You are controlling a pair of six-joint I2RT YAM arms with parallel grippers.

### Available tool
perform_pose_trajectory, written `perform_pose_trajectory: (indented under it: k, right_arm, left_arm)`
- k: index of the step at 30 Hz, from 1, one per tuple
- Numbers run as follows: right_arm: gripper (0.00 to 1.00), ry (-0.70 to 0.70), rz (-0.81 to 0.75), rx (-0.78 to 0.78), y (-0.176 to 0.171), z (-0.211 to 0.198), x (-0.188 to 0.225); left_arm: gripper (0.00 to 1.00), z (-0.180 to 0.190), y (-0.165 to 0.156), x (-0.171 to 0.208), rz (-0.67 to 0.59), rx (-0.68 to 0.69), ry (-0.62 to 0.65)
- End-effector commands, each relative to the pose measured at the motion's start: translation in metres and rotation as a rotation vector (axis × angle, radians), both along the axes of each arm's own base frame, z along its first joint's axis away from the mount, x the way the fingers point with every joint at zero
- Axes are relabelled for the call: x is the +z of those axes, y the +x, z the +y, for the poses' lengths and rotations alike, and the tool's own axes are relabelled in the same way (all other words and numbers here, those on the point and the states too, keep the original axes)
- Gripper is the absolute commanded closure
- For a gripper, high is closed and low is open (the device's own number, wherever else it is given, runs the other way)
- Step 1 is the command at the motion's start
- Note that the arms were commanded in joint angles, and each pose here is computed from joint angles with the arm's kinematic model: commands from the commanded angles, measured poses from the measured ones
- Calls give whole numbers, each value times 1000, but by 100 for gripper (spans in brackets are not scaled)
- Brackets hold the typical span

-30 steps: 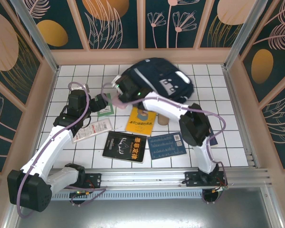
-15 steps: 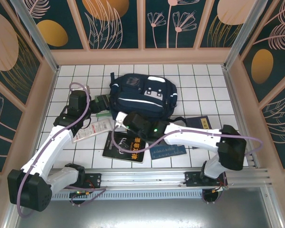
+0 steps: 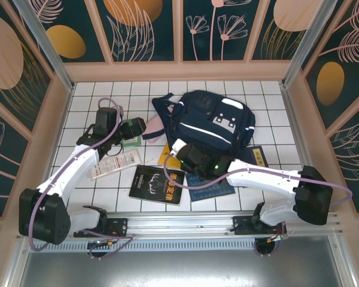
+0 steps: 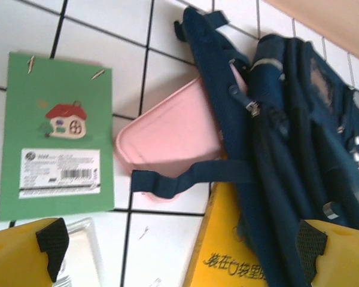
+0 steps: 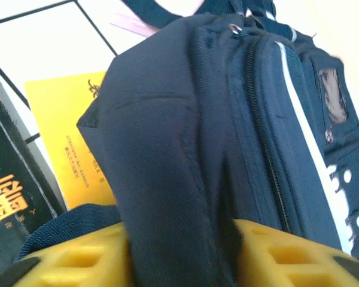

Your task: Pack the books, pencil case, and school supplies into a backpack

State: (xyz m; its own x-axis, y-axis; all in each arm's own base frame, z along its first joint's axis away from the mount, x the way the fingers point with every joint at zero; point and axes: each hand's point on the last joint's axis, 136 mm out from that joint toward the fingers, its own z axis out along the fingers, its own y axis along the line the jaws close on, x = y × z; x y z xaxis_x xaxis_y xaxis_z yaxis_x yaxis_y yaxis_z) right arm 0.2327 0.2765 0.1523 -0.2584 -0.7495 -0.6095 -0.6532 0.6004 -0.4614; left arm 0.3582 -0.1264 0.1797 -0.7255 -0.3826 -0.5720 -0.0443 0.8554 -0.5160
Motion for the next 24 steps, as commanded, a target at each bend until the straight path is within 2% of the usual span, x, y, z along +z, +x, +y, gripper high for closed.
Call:
perform_pose_trajectory:
  k: [1, 3, 5, 7, 9, 13, 16, 19, 24]
  right_arm:
    - [14, 176, 31, -76, -12, -8, 23]
    - [7, 326, 67, -52, -24, -5, 44]
    - [3, 500, 57, -122, -21, -16, 66]
    - [5, 720, 56, -287, -3, -47, 89]
    - [7, 892, 92, -555, 24, -96, 89]
    - [8, 1035, 223, -919, 56, -163, 50]
    - [12, 1046, 368, -1199, 63, -199, -3]
    - [18, 1039, 490, -1279, 63, -204, -39]
    - [20, 1121, 583, -1256, 70, -189, -66]
  left_arm:
    - [1, -18, 20, 16, -5, -19, -61]
    - [1, -35, 30, 12, 12, -59, -59]
    - [1, -53, 41, 9, 15, -97, -19]
    - [2, -77, 50, 2, 35, -149, 15]
    - [1, -101, 60, -4, 51, -203, 42]
    - [2, -137, 70, -41, 132, -289, 108]
    - [3, -159, 70, -62, 178, -346, 118]
    - [5, -168, 70, -77, 208, -364, 113]
    - [16, -179, 70, -94, 235, -383, 113]
